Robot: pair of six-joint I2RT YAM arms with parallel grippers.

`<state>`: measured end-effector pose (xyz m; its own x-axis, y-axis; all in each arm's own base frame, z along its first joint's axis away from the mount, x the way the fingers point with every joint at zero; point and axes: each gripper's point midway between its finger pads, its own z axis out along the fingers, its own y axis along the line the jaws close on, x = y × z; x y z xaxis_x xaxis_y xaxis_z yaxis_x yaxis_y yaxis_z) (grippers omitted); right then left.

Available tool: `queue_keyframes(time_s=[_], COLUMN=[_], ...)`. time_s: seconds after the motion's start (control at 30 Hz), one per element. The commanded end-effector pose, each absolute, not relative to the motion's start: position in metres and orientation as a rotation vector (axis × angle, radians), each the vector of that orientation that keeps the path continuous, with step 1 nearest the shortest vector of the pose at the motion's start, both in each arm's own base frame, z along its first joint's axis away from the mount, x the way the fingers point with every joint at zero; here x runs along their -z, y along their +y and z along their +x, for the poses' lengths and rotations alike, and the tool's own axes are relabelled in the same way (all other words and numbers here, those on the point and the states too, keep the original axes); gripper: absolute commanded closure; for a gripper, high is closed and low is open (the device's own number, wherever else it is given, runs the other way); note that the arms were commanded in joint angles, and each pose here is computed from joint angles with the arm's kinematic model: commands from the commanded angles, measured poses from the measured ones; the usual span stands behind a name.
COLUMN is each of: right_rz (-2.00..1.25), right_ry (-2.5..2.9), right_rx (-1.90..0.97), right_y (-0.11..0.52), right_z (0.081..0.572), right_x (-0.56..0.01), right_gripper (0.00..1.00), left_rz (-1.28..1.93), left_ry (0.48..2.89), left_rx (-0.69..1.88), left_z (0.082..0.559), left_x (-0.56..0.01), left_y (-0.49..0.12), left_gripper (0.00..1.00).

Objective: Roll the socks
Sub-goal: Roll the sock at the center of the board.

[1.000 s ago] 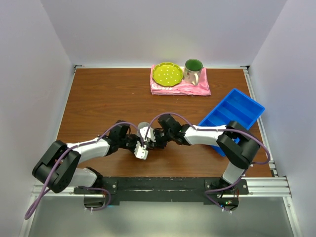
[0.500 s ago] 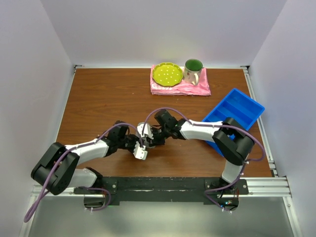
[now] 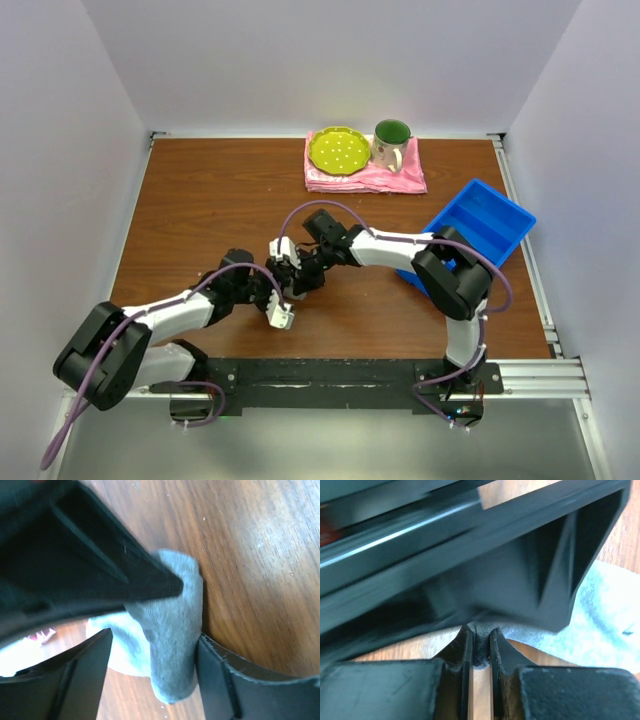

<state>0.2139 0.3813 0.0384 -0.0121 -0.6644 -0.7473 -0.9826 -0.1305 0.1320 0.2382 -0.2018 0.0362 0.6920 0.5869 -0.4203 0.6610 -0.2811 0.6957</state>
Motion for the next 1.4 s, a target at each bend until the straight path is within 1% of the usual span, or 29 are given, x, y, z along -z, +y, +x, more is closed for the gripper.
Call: queue_keyframes(time_s=[0.0, 0.1, 0.17, 0.2, 0.27, 0.63, 0.77, 0.9, 1.0, 1.03, 1.1, 1.13, 1.27, 1.37], right_rz=[-1.851, -1.83, -1.81, -1.8, -1.783, -1.628, -1.532, -1.484, -1.465, -1.465, -1.463, -1.462, -1.451, -1.444], right_ry=[1.798, 1.848, 1.893, 1.897, 1.946, 2.151, 2.21, 2.24, 2.273, 2.282, 2.284, 2.286, 2.29, 2.286], right_rx=[-1.084, -1.109, -1.132, -1.141, -1.174, -1.295, -1.317, -1.33, -1.353, -1.354, -1.354, -1.355, -1.36, -1.358], right_y=[0.394, 0.395, 0.396, 0.399, 0.398, 0.401, 0.396, 0.396, 0.394, 0.392, 0.392, 0.391, 0.388, 0.388], right_z=[0.193, 0.195, 0.198, 0.201, 0.2, 0.222, 0.242, 0.256, 0.261, 0.261, 0.263, 0.265, 0.27, 0.272], right_x=[-0.023, -0.02, -0.016, -0.018, -0.013, 0.001, 0.003, 0.004, 0.008, 0.01, 0.009, 0.009, 0.005, 0.003], right_gripper=[1.0, 1.0, 1.0, 1.0, 1.0, 1.0, 1.0, 1.0, 1.0, 1.0, 1.0, 1.0, 1.0, 1.0], left_rz=[2.075, 2.1, 2.109, 2.111, 2.131, 2.215, 2.251, 2.271, 2.281, 2.28, 2.294, 2.299, 2.321, 2.339], left_ry=[1.041, 1.015, 0.998, 0.993, 0.98, 0.95, 0.933, 0.937, 0.947, 0.955, 0.96, 0.963, 0.966, 0.978], left_rx=[0.146, 0.174, 0.181, 0.177, 0.156, 0.065, 0.038, 0.031, 0.022, 0.015, 0.008, -0.005, -0.018, -0.012], left_z=[0.216, 0.209, 0.205, 0.205, 0.203, 0.195, 0.19, 0.189, 0.191, 0.193, 0.194, 0.196, 0.197, 0.197], left_x=[-0.005, -0.005, -0.004, -0.005, -0.001, 0.012, 0.02, 0.023, 0.022, 0.021, 0.023, 0.022, 0.023, 0.024], left_y=[-0.185, -0.185, -0.185, -0.184, -0.18, -0.161, -0.154, -0.15, -0.148, -0.148, -0.146, -0.145, -0.142, -0.141], left_gripper=[0.23, 0.15, 0.07, 0.07, 0.02, 0.0, 0.0, 0.03, 0.1, 0.15, 0.19, 0.22, 0.27, 0.36])
